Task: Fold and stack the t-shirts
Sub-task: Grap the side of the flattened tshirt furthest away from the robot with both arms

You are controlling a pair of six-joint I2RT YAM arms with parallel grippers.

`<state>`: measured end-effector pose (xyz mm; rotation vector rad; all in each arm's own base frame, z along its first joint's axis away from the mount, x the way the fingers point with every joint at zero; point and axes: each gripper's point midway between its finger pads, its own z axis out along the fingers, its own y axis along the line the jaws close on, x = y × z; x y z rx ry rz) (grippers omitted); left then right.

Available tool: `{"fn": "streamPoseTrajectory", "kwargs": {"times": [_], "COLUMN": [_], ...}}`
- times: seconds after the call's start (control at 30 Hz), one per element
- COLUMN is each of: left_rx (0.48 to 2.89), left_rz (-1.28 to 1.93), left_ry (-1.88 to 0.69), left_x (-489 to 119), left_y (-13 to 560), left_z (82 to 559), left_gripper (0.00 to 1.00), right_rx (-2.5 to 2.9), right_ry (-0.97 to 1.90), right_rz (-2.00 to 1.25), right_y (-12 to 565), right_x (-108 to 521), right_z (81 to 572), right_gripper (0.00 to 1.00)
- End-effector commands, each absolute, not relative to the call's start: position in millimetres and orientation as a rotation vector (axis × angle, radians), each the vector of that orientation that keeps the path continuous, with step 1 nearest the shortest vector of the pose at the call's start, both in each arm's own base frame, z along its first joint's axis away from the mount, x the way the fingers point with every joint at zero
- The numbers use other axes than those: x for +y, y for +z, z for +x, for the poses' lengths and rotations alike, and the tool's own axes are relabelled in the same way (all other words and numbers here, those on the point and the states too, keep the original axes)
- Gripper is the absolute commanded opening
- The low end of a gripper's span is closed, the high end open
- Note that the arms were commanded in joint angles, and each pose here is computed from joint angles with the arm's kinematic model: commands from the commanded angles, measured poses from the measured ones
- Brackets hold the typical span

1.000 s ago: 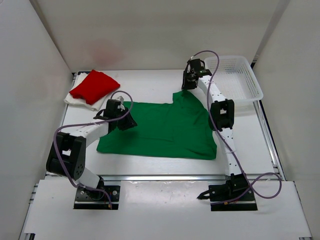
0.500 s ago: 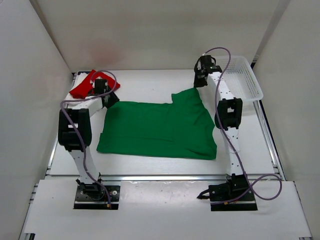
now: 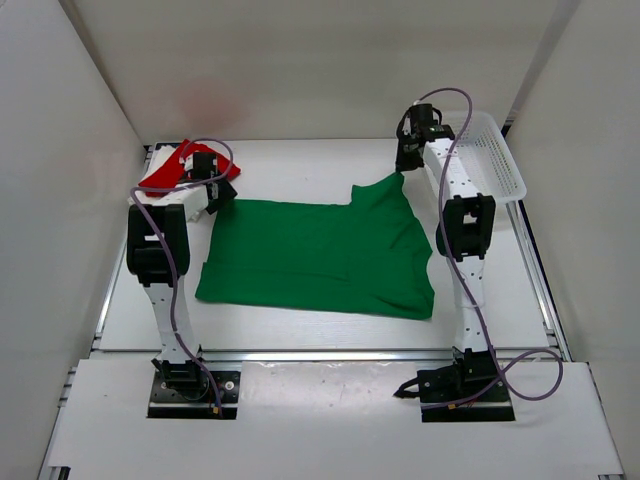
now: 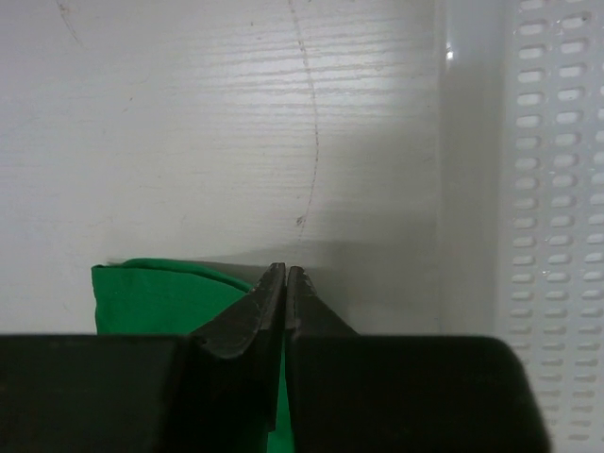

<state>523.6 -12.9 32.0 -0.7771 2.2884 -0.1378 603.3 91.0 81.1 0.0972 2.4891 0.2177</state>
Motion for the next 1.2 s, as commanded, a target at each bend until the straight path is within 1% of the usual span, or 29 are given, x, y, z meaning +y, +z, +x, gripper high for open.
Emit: {"fn": "streamPoseTrajectory", "kwargs": {"times": [0.0,0.07,0.1,0.17,0.2,0.27,0.3,0.37,0.4,0.43,0.47,0.5,0.63,0.8,0.87,0.93,1.0,1.17], "left_rx": [2.192,2.213,2.197,2.257,2.258,2.278,2.285,2.29,2.289,2.289,2.295,2.288,2.267,2.37,2.376,2.376,2.381,2.381], "left_rz": [-0.787,-0.771,-0.771,-0.751,-0.755,-0.753,-0.748,-0.757,-0.769,-0.762,-0.762,-0.754,-0.758,-0.732,-0.747,-0.768,-0.761,-0.783], "left_ry": [-0.136,-0.108,-0.103,-0.061,-0.062,-0.049,-0.057,-0.092,-0.087,-0.088,-0.072,-0.072,-0.053,-0.021,-0.035,-0.056,-0.063,-0.059], "left_x": [-3,-3,-1,-1,1,3,1,-1,3,0,2,3,5,0,0,2,-5,3], "left_y": [63,61,65,53,50,45,44,44,43,46,45,52,56,39,35,31,29,29], "left_z": [542,545,554,553,558,558,558,556,555,556,554,554,554,550,553,551,551,548], "left_gripper": [0.6,0.6,0.59,0.54,0.53,0.48,0.47,0.43,0.42,0.44,0.5,0.53,0.59,0.53,0.53,0.49,0.49,0.4], "right_rx": [2.449,2.45,2.444,2.444,2.44,2.433,2.422,2.415,2.409,2.405,2.408,2.411,2.416,2.401,2.39,2.376,2.368,2.377], "right_ry": [0.237,0.238,0.241,0.24,0.249,0.257,0.258,0.253,0.264,0.267,0.269,0.27,0.275,0.278,0.3,0.308,0.301,0.306], "right_rz": [0.061,0.053,0.042,0.039,0.038,0.042,0.043,0.052,0.038,0.043,0.042,0.039,0.037,0.029,0.039,0.034,0.026,0.035], "right_y": [107,107,109,109,111,114,118,120,124,126,125,125,124,132,138,145,150,151], "right_x": [96,100,103,104,105,108,106,105,110,107,107,107,108,110,108,110,110,105], "right_z": [602,602,602,602,602,603,604,605,604,605,604,604,603,603,604,604,603,601], "right_gripper": [0.0,0.0,0.0,0.01,0.0,0.01,0.0,0.0,0.0,0.0,0.0,0.0,0.0,0.0,0.0,0.0,0.0,0.0]}}
